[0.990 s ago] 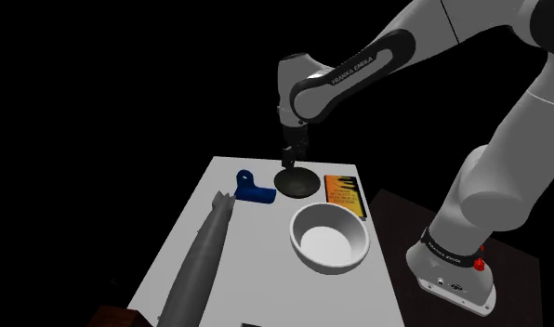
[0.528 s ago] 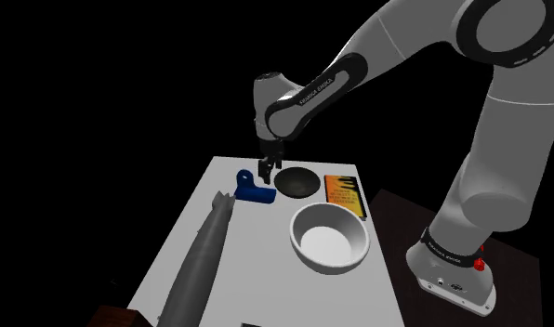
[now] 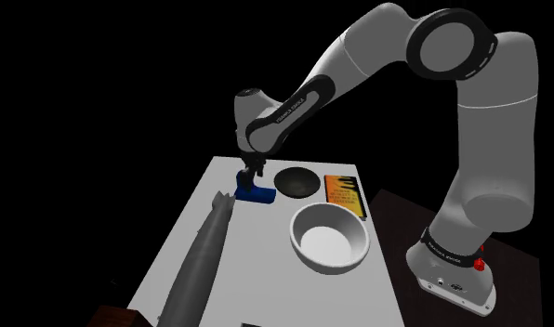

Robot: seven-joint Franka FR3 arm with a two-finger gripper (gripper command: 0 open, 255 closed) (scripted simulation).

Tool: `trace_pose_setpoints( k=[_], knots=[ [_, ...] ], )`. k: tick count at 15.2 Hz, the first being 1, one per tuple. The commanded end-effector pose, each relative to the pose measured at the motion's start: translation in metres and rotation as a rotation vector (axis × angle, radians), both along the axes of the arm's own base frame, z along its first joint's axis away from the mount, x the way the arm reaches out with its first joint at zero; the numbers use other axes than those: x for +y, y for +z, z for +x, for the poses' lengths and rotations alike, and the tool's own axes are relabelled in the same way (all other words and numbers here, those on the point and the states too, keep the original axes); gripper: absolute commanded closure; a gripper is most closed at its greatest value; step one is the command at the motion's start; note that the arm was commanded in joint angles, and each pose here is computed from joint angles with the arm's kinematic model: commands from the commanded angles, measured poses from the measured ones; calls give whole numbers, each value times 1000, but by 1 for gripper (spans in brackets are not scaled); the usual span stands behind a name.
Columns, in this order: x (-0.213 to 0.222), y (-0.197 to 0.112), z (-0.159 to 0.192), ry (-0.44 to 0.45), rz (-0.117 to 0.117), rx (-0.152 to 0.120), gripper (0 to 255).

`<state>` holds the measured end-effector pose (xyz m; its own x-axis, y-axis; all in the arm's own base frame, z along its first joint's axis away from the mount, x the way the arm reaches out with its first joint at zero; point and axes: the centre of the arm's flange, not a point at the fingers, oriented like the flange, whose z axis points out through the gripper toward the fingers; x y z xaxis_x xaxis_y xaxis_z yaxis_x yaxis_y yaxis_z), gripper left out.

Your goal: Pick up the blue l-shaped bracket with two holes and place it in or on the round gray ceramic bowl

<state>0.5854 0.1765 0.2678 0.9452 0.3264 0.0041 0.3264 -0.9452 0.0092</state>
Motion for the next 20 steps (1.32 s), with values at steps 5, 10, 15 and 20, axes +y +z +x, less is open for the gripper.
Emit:
trace_pose_setpoints(
  k=[5,10,15,20],
  knots=[
    [0,-34,1,1,0,-1,0],
    [0,-34,1,1,0,-1,0],
    [0,-34,1,1,0,-1,255],
    [0,-34,1,1,0,-1,255]
  ],
)
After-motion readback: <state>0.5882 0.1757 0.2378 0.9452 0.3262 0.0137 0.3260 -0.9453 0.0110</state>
